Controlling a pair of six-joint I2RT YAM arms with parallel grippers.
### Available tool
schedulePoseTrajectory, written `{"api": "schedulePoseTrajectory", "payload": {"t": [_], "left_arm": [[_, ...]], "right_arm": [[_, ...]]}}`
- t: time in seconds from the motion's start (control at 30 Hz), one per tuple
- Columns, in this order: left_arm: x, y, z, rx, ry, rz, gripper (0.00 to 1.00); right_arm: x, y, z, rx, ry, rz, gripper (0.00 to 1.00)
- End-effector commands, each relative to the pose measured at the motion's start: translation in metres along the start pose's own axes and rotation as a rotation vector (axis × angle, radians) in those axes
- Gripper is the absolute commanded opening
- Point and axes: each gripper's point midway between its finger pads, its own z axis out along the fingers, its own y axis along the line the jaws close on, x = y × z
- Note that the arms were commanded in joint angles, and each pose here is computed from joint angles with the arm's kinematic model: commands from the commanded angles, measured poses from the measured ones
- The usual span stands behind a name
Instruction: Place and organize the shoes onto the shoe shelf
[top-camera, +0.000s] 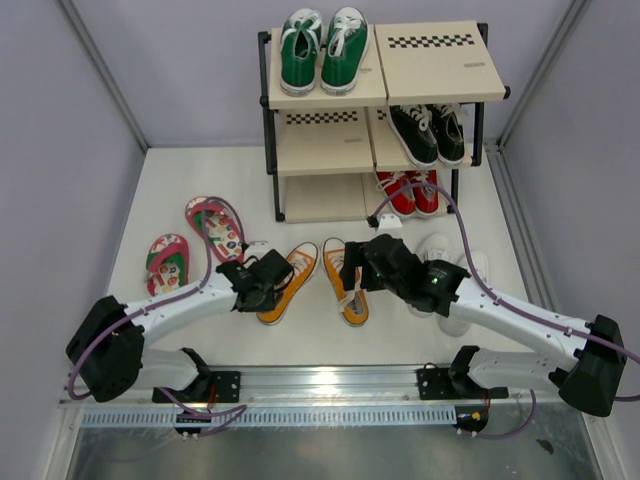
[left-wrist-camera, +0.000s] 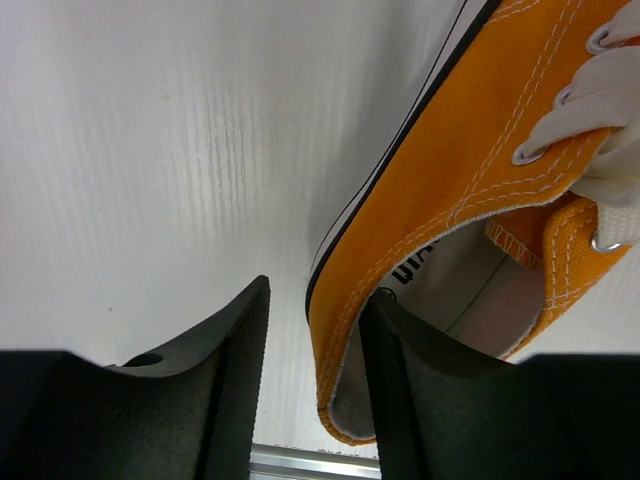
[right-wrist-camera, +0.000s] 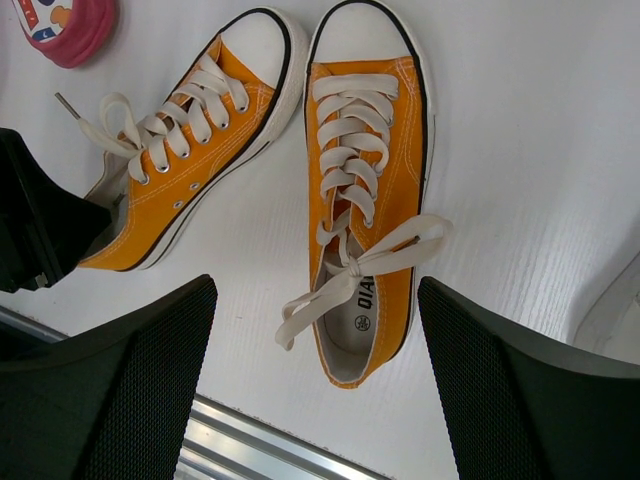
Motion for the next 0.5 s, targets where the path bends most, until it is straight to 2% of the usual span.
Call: {"api": "schedulePoseTrajectory", "payload": {"t": [0.0,0.1,0.17,0.2,0.23,0.3,0.47], "left_arm": [[-0.010,-0.004,0.004,-0.013,-0.041,-0.089,0.42],[-0.010,-0.006,0.006,-0.017,-0.039,-0.114,0.40],[-0.008,-0.005,0.007,-0.028,-0.031,-0.141,0.33],[-0.007,-0.004,0.006,-0.030,-0.032,-0.153,0.27],[-0.008,-0.004,0.005,-0.030,-0.034,-0.168,0.13],[-0.009,-0.006,0.002,-0.022,-0.037,-0.214,0.00],[-0.031,-0.017,-0.020,0.070,-0.099,-0.319,0.00]], "right_arm": [[-0.008,-0.004,-0.002,0.022,-0.040,0.005,0.86],[-0.008,-0.009,-0.002,0.055,-0.040,0.012,0.86],[-0.009,-0.015,-0.003,0.094,-0.028,0.012,0.86],[-0.009,-0.017,-0.004,0.107,-0.027,0.014,0.86],[-0.010,-0.022,-0.004,0.130,-0.026,0.019,0.86],[-0.010,-0.026,-0.003,0.146,-0.027,0.032,0.86],[-0.016,-0.031,-0.008,0.140,-0.040,0.057,0.86]]}}
